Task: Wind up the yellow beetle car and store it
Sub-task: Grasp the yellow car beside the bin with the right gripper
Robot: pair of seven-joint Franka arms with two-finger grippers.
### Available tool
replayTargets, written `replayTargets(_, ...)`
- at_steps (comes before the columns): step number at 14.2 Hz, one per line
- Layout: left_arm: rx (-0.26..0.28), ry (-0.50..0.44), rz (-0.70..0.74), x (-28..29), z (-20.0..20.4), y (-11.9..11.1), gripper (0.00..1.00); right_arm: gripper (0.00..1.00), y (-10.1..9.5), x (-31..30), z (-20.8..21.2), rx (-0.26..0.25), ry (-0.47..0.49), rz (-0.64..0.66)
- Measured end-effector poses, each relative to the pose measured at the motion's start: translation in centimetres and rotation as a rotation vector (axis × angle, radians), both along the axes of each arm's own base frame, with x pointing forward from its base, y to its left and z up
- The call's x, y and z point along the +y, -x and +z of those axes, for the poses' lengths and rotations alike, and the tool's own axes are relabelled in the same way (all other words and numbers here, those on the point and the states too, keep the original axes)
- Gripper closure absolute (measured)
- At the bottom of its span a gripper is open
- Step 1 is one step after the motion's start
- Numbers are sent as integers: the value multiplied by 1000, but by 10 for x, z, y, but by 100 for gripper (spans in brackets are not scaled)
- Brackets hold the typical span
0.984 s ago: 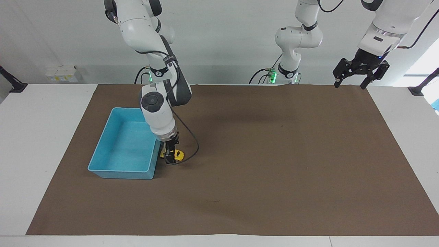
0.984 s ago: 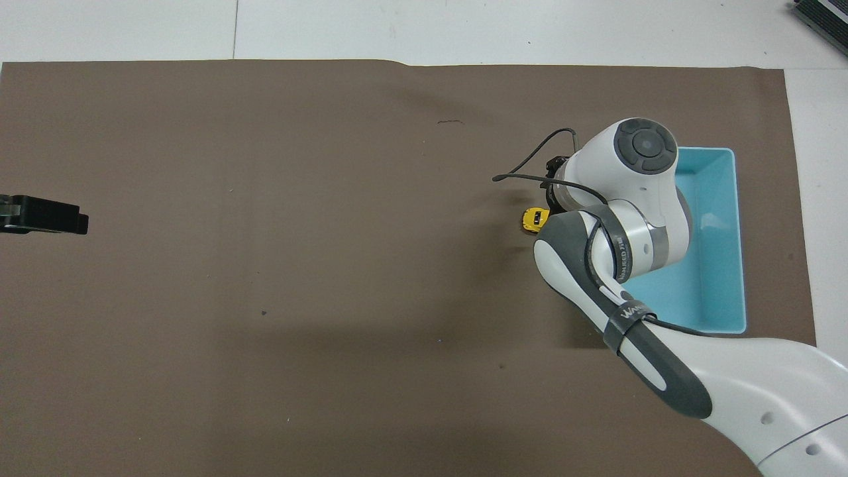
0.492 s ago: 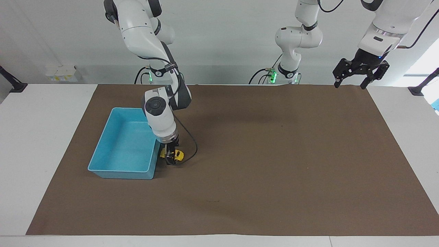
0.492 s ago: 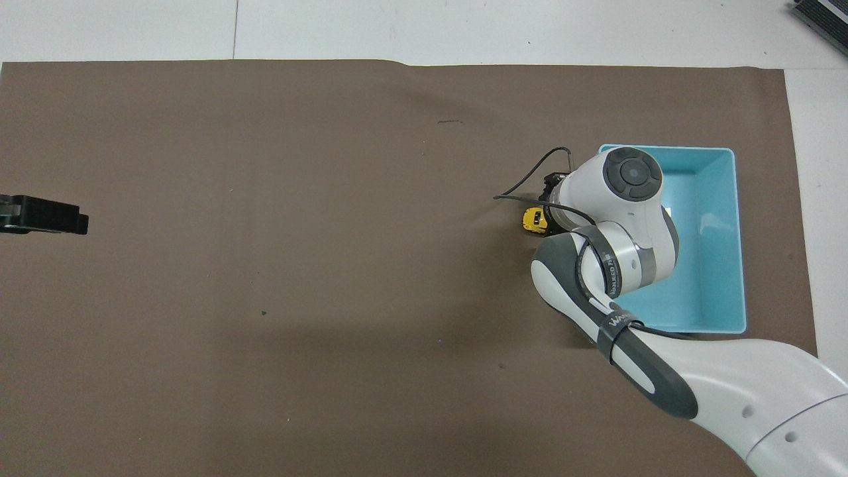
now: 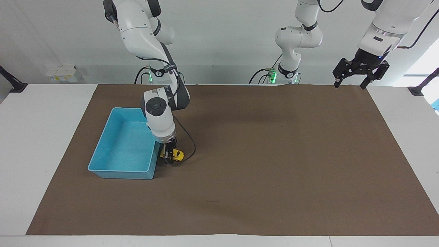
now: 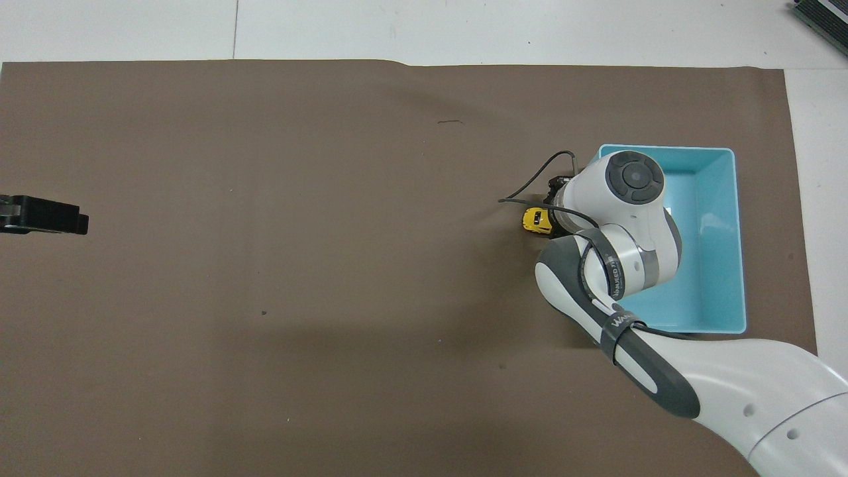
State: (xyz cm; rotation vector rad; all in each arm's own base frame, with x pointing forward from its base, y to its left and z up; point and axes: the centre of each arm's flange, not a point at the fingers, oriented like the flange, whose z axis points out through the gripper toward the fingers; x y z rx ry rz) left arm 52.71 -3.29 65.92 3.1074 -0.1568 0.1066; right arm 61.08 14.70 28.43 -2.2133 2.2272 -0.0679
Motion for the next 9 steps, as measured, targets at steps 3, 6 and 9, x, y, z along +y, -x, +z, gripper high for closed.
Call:
replayTargets(3, 0, 0, 0, 0, 0, 0, 0, 48, 3, 9, 3, -2, 15, 27)
replayTargets(6, 0, 0, 0, 0, 0, 0, 0, 48, 6, 20, 5, 14, 22, 45)
replayTargets(9, 0, 0, 0, 0, 0, 0, 0, 48, 0, 27, 22, 10, 27, 52)
